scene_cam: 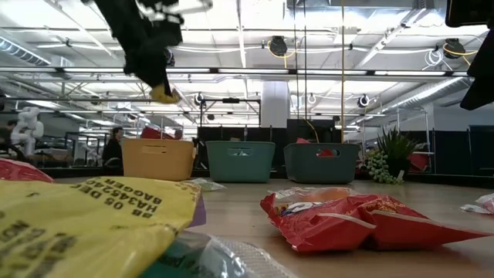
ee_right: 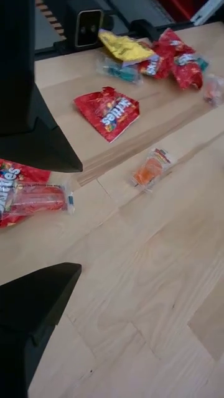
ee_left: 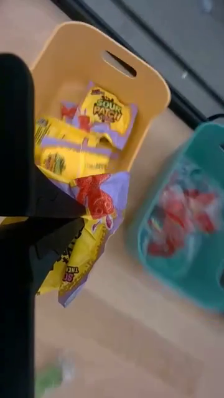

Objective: Sort candy
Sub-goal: Put the yellow candy into the yellow bin, then put the green gummy candy into the green bin

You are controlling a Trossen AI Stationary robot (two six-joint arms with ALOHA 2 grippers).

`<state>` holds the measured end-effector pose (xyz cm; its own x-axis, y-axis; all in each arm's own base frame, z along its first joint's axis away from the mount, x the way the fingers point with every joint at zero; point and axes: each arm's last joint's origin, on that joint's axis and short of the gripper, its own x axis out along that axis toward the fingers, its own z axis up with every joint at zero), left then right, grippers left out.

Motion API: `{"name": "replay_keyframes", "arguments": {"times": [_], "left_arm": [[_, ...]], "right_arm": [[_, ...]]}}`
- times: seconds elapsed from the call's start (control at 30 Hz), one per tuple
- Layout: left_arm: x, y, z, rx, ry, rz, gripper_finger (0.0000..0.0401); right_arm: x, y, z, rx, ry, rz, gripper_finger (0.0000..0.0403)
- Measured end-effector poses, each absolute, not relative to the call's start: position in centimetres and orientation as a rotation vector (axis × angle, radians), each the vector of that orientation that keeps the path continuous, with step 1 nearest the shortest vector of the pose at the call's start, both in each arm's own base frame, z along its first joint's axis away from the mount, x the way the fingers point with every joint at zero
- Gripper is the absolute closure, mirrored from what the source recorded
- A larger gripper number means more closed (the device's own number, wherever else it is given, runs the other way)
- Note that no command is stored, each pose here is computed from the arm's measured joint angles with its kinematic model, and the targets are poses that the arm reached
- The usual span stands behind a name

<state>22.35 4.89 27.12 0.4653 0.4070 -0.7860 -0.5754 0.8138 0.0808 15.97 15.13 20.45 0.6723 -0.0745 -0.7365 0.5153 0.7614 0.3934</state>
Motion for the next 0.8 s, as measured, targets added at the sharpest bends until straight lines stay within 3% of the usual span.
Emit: {"name": "replay_keyframes", "arguments": {"times": [0.13,0.3,0.6,0.8], "left_arm": [[21.5,9.6,26.1,-0.244,0.913,0.581,0.0401],[20.5,13.4,25.7,-0.292,0.877,0.711,0.0381],[19.5,16.0,24.9,-0.315,0.902,0.763,0.03],[19.4,16.3,24.8,-0.28,0.922,0.748,0.0284]], "right_arm": [[16.0,15.1,20.5,0.691,0.759,-0.385,0.0161],[16.0,15.1,20.4,0.78,0.745,-0.424,0.0161],[15.9,15.1,20.4,0.893,0.726,-0.482,0.0161],[15.9,15.0,20.4,0.904,0.724,-0.488,0.0161]]}}
